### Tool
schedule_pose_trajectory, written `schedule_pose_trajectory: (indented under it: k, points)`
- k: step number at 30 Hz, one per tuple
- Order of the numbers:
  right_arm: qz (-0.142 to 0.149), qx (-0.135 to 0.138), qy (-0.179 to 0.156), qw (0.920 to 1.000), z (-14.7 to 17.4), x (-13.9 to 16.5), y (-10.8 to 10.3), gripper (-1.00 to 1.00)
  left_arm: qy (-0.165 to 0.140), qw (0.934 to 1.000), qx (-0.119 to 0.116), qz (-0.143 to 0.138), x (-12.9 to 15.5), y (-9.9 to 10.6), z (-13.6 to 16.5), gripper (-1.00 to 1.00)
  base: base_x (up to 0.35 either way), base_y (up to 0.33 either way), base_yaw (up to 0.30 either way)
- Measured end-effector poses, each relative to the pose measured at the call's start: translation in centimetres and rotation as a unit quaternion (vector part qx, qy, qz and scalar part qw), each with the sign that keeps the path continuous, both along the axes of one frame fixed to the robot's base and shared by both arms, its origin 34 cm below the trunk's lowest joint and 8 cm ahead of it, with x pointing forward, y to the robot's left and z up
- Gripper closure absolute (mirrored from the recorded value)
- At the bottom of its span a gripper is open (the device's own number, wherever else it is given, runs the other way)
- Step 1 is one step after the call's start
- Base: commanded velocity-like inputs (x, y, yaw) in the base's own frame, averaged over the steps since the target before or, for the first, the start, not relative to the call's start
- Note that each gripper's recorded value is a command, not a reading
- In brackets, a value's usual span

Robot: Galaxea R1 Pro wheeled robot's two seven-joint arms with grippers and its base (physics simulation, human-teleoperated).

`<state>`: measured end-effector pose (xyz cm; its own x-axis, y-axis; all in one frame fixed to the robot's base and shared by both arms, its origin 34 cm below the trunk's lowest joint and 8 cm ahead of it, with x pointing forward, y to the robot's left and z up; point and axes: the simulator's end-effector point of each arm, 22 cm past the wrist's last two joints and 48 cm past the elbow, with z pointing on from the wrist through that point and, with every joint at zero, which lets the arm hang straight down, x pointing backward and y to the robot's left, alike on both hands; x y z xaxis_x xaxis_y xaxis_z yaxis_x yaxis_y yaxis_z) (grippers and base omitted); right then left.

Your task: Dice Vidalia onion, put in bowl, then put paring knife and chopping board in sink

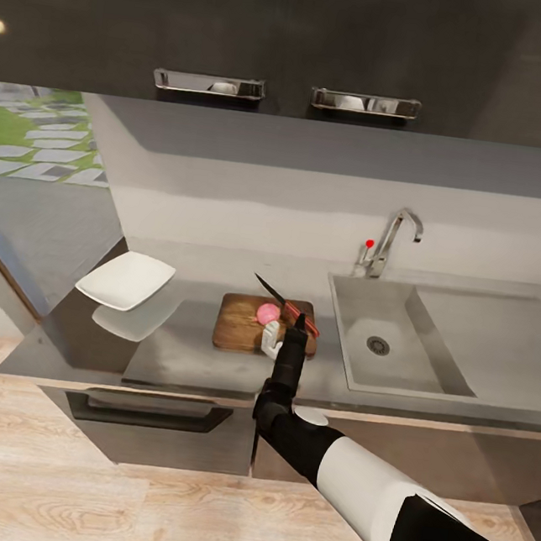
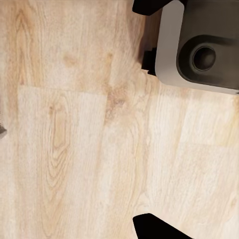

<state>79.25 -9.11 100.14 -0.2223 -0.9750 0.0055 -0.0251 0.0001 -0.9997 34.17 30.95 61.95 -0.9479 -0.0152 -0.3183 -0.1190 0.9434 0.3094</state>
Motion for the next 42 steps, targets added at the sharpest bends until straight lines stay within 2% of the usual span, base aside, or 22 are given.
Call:
schedule_pose_trajectory:
  k: [9,18,28,42]
  points:
    - [0.007,0.007,0.002,0.9999,-0.2,0.0,0.3,1.00,0.000,1.0000,0.000,0.000,0.0,0.0,0.0,-1.00,0.003,0.000,0.000]
    - [0.008,0.010,0.024,0.9996,-2.0,-0.8,0.2,1.00,0.000,1.0000,0.000,0.000,0.0,0.0,0.0,-1.00,0.000,0.000,0.000]
    - [0.019,0.022,0.022,0.9993,-2.2,-0.7,0.6,1.00,0.000,1.0000,0.000,0.000,0.0,0.0,0.0,-1.00,0.000,0.000,0.000]
    - [0.020,0.023,0.021,0.9993,-2.1,-0.7,0.6,1.00,0.000,1.0000,0.000,0.000,0.0,0.0,0.0,-1.00,0.000,0.000,0.000]
